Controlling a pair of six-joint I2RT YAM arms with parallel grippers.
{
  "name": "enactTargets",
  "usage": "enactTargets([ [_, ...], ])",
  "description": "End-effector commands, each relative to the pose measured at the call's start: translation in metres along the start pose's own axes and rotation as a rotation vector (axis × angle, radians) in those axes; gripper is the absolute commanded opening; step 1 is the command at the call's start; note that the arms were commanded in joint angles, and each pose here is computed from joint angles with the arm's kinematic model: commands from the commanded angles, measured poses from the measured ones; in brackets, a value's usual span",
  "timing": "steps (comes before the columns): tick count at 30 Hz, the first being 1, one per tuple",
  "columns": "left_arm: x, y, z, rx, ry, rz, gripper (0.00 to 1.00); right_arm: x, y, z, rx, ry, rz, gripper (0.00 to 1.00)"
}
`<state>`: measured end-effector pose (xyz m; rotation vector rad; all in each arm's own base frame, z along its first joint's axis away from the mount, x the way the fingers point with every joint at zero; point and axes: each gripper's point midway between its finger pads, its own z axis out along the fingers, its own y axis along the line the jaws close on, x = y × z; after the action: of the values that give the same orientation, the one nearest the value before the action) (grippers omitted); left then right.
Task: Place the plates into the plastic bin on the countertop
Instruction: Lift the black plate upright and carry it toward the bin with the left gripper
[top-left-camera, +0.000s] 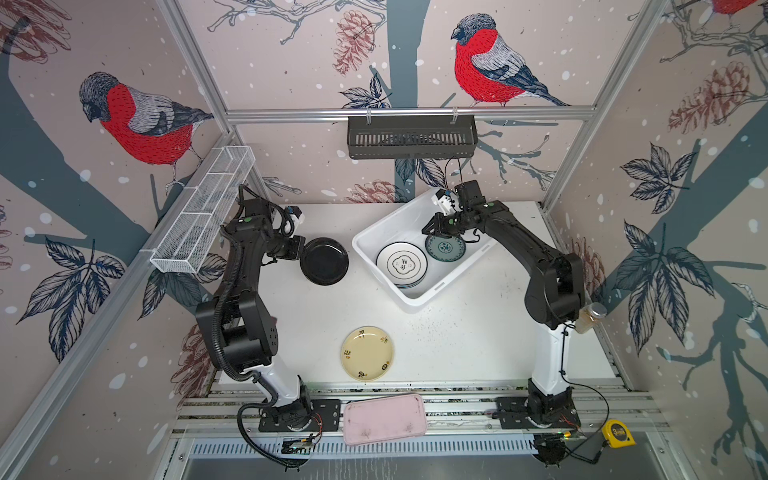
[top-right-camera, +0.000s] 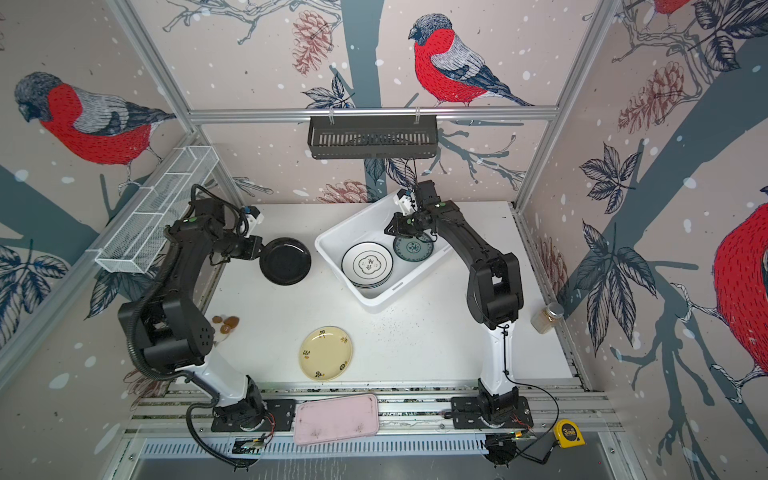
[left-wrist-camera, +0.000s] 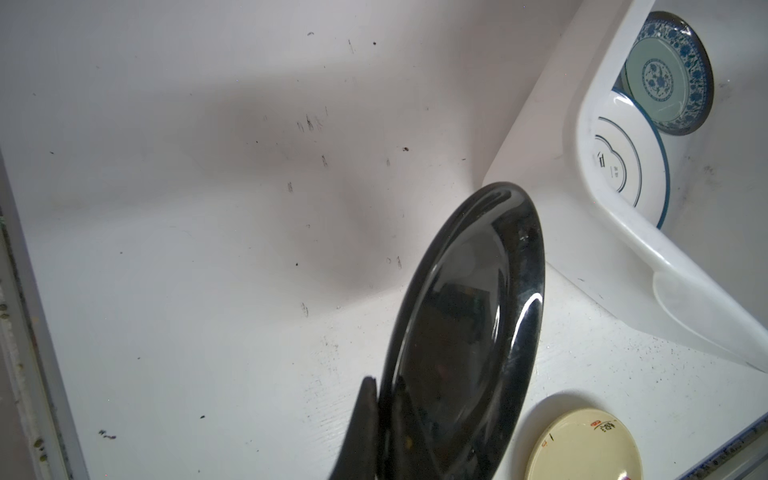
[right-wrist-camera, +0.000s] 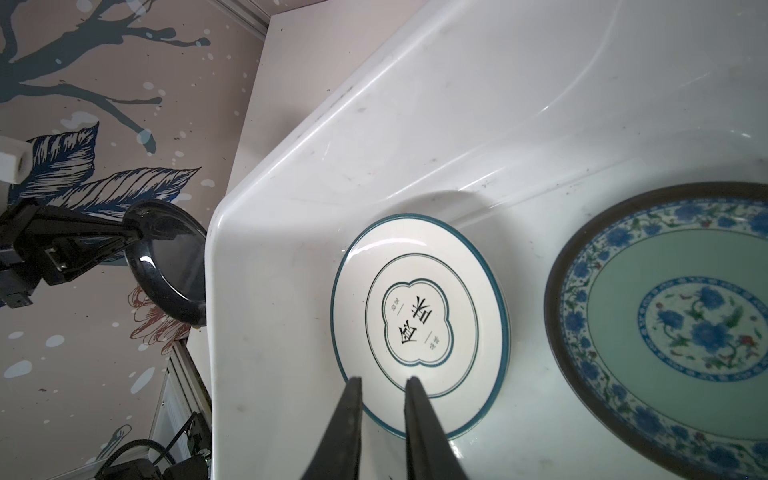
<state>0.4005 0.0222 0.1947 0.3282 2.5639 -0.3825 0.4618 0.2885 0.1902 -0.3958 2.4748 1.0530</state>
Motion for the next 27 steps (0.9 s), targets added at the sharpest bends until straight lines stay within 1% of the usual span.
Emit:
enactTargets([
  [1,-0.003,-0.002,-0.013,-0.011,-0.006,0.014,0.00,-0.004,0.002,0.001,0.004,-0.006,-0.023,0.22],
  [10,-0.033,-0.006,-0.048,-0.044,-0.097,0.036,0.00,-0.008,0.002,0.001,0.002,-0.009,-0.026,0.22],
  [12,-0.044,-0.009,-0.058,-0.041,-0.130,0.044,0.00,-0.011,0.003,-0.001,0.000,-0.017,-0.027,0.22],
  [15,-0.058,-0.017,-0.070,-0.020,-0.185,0.085,0.00,-0.013,0.004,-0.003,-0.002,-0.021,-0.025,0.22],
  [21,-0.085,-0.032,-0.092,0.018,-0.285,0.094,0.00,-0.015,0.002,-0.010,0.003,-0.032,-0.018,0.22],
  [24,-0.099,-0.043,-0.096,0.038,-0.315,0.113,0.00,-0.018,0.000,-0.019,0.004,-0.058,-0.005,0.22],
  [27,-0.109,-0.061,-0.091,0.057,-0.311,0.157,0.00,-0.023,-0.002,-0.031,-0.003,-0.093,0.016,0.22],
])
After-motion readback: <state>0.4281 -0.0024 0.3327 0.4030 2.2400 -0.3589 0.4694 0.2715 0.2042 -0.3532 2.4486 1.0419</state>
